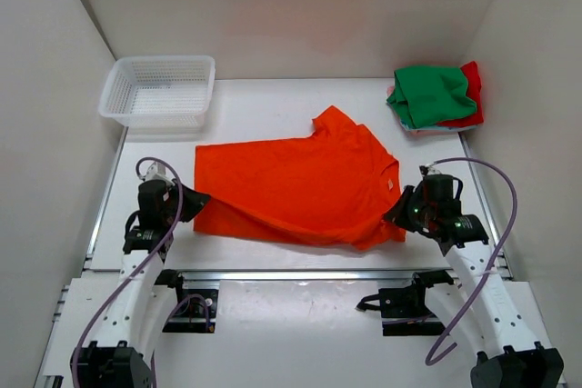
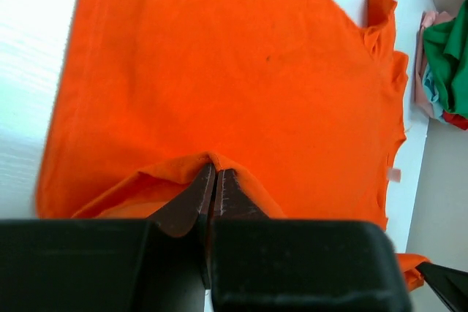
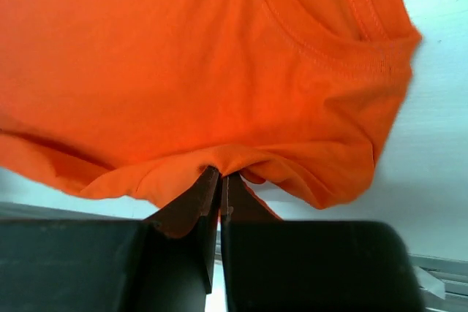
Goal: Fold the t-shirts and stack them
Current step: Flatten out the tshirt
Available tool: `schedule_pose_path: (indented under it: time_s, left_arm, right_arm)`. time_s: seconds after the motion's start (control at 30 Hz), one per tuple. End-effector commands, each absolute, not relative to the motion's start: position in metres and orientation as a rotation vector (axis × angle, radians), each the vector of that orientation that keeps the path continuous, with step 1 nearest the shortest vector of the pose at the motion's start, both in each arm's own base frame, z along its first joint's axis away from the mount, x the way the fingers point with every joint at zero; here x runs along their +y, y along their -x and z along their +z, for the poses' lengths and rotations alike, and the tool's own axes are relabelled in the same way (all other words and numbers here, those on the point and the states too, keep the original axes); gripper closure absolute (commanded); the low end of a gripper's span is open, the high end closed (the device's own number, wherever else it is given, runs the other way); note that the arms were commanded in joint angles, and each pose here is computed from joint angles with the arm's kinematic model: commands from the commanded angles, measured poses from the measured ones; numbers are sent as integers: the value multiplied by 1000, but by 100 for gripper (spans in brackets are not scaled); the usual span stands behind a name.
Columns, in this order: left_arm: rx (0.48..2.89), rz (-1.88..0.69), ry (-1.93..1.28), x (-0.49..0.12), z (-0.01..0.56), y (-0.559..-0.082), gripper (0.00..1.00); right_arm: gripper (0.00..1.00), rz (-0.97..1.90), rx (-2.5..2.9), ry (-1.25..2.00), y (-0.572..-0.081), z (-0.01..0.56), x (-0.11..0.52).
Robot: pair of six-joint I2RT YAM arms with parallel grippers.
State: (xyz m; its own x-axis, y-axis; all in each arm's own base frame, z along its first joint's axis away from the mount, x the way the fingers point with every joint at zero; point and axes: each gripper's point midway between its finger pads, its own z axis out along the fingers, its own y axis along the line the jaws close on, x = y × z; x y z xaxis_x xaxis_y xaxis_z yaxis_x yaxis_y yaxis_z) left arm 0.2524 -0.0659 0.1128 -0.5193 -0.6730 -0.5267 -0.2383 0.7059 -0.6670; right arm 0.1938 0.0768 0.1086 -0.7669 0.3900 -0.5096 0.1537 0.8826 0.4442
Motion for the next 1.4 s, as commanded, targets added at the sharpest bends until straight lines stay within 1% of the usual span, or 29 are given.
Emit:
schedule_pose_path:
  time_s: [0.0,0.23,0.33,0.4,0.43,0.47,0.53,0.57,0.6,0.63,0.67,0.7,0.73,0.8,0.83,0.87,0.9,0.93,0.97,1.0,1.03,1.1,1.13,1.17,1.2,1.23,1.3,1.33,1.37]
  left_arm:
    - [2073,-608,761,-57,105,-245,100]
    - [2080,-615,783,-59,93,-237,100]
    - [2100,-642,758,-62,96,-254,100]
    - [2128,-653,712,-65,102,-293,100]
    - [2052,-689,636,-69,146,-327,100]
    - [2140,-717,609,-79,134,-346,100]
    - [2092,-804,474,-94,209,-427,100]
    - [2054,-796,457,-92,236,-446,100]
    - [1998,-776,426,-92,281,-476,100]
    - [1893,-767,365,-90,348,-491,100]
    - [1888,-756,378,-85,352,-512,100]
    - [1831,-759,356,-83,386,-526,100]
    - [1783,-779,353,-73,411,-533,100]
    - [1746,-832,339,-68,429,-533,100]
    - [1731,-846,321,-67,430,-527,100]
    - [1760,-840,344,-63,406,-527,100]
    - [1787,-838,356,-66,388,-513,100]
    - [1728,-830,329,-66,403,-500,100]
    - [1761,-834,357,-66,372,-496,100]
    - [1782,-836,369,-67,352,-483,100]
    - [1759,-834,359,-67,353,-475,100]
    - [1823,-837,382,-73,305,-460,100]
    - [1834,-831,380,-75,297,-454,100]
    - [1878,-830,398,-77,272,-446,100]
    - [1915,-828,417,-78,247,-439,100]
    - [1931,-830,444,-76,235,-435,100]
    - [2009,-841,512,-79,184,-416,100]
    - [2005,-852,533,-78,179,-413,100]
    - [2048,-847,585,-77,154,-402,100]
  right_arm:
    - [100,572,2430,-387,-202,113,84]
    - [100,605,2432,-277,-221,112,93]
    - [100,628,2361,-235,-261,126,90]
    - [100,588,2219,-161,-316,165,80]
    - [100,593,2246,-161,-333,160,82]
    - [100,569,2132,-105,-365,209,77]
    - [100,487,1962,-48,-426,300,71]
    - [100,445,1893,-37,-438,328,69]
    - [100,410,1786,-21,-454,378,67]
    - [100,408,1696,0,-467,422,68]
    - [100,400,1691,-4,-479,428,62]
    - [100,420,1626,7,-478,463,59]
    - [100,443,1590,11,-484,482,62]
    - [100,461,1581,-11,-490,488,44]
    - [100,467,1575,-10,-487,490,42]
    - [100,476,1588,-8,-483,483,41]
    - [100,471,1553,4,-471,495,42]
    - [100,458,1583,-1,-474,474,42]
    - [100,445,1611,-11,-468,456,42]
    - [100,430,1595,-18,-459,457,38]
    - [100,428,1642,-34,-459,430,35]
    - [100,455,1732,-50,-445,381,37]
    - [100,454,1754,-50,-442,367,38]
    - [100,458,1802,-46,-432,345,44]
    - [100,455,1796,-39,-424,342,47]
    - [100,450,1862,-58,-419,309,51]
    - [100,472,1901,-64,-398,281,61]
    - [100,500,1951,-62,-388,256,75]
    - [100,518,1997,-66,-376,233,83]
